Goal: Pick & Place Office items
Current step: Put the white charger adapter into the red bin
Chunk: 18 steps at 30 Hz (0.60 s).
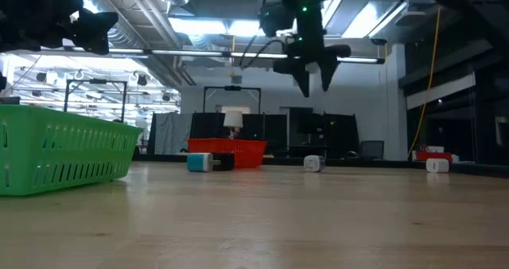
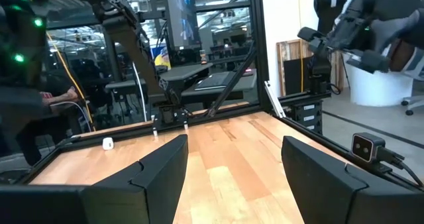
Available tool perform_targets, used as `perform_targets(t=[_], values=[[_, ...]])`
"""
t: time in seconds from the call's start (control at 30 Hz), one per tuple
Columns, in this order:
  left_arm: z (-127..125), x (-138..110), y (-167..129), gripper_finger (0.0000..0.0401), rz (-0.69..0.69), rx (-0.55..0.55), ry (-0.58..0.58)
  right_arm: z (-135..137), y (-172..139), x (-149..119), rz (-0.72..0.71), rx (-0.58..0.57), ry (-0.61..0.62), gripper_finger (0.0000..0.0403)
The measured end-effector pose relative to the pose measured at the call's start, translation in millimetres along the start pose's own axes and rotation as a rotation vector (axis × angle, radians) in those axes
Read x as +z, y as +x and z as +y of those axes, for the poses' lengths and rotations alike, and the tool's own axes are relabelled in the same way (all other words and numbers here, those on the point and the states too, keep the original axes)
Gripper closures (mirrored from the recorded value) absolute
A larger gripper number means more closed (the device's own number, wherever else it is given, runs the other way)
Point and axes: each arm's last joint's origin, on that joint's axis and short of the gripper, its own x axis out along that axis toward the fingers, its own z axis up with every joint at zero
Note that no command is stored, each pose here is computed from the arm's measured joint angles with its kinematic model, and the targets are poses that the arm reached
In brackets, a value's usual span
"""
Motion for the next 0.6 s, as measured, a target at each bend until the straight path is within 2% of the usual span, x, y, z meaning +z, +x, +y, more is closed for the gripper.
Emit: perform_targets(t=[0.1,0.37,0.6], values=[[0,0,0,0.0162,0.0,-0.001,0.0,-15,3,-11,0.038,-0.08,0.005,0.013],[0,0,0,0.0162,0.0,-0.001,-0.009,-44,21,-43,0.108,-0.135,0.113,0.0131],[0,0,0,0.0162,0.0,-0.001,-0.009,-64,42,-76,0.148,-0.084,0.231,0.0131]])
